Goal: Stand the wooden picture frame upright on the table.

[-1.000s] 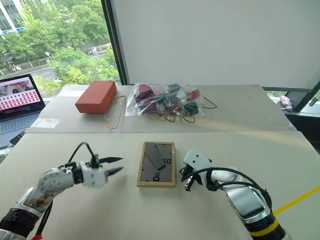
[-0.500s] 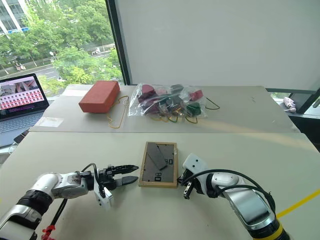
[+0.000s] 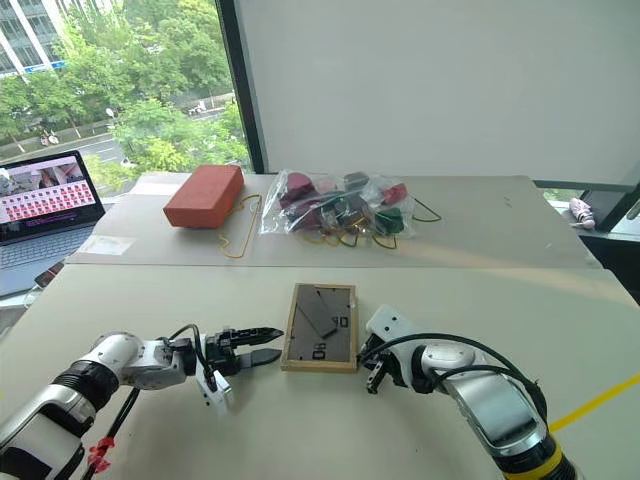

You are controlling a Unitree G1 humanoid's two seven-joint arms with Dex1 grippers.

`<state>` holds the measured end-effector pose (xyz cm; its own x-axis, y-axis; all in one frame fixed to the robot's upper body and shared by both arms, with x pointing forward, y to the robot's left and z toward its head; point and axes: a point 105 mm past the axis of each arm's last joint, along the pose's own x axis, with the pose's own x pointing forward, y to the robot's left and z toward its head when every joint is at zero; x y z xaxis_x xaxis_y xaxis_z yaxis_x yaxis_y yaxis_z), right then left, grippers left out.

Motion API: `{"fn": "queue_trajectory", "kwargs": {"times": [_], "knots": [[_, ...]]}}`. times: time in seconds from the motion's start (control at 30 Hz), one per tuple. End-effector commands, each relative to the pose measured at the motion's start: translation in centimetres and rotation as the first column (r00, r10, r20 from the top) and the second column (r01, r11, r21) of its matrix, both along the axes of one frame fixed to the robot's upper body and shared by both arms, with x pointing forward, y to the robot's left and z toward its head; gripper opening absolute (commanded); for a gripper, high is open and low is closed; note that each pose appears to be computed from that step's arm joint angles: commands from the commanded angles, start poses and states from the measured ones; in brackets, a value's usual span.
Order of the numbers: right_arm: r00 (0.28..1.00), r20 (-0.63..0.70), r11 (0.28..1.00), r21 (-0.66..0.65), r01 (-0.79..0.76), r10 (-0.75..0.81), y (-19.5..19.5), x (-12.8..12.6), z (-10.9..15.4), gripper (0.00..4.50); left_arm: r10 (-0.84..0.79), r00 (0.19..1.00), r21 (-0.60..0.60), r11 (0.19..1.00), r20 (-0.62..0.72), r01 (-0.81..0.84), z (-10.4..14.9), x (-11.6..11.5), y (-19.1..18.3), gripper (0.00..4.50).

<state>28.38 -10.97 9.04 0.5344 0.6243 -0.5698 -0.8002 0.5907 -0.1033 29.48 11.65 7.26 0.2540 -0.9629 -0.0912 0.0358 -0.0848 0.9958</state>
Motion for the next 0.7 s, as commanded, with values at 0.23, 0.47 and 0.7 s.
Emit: {"fn": "queue_trajectory", "kwargs": {"times": [0.23,0.47,0.7], "knots": [[0.997,0.047,0.998,0.034,-0.061,0.059,1.5,-0.2,1.0,0.0,-0.014,0.971,0.165,0.985,-0.24,0.055,-1.7,-1.1,1.4,2.8],[0.997,0.043,0.997,0.047,-0.061,0.059,1.9,-0.5,0.8,0.0,-0.05,0.955,0.271,0.953,-0.294,0.134,-1.2,-0.9,0.0,2.8],[0.995,0.049,0.992,0.091,-0.089,0.085,3.9,-0.6,1.3,0.0,-0.068,0.959,0.299,0.942,-0.275,0.153,-1.7,-0.4,-2.6,2.8]]}}
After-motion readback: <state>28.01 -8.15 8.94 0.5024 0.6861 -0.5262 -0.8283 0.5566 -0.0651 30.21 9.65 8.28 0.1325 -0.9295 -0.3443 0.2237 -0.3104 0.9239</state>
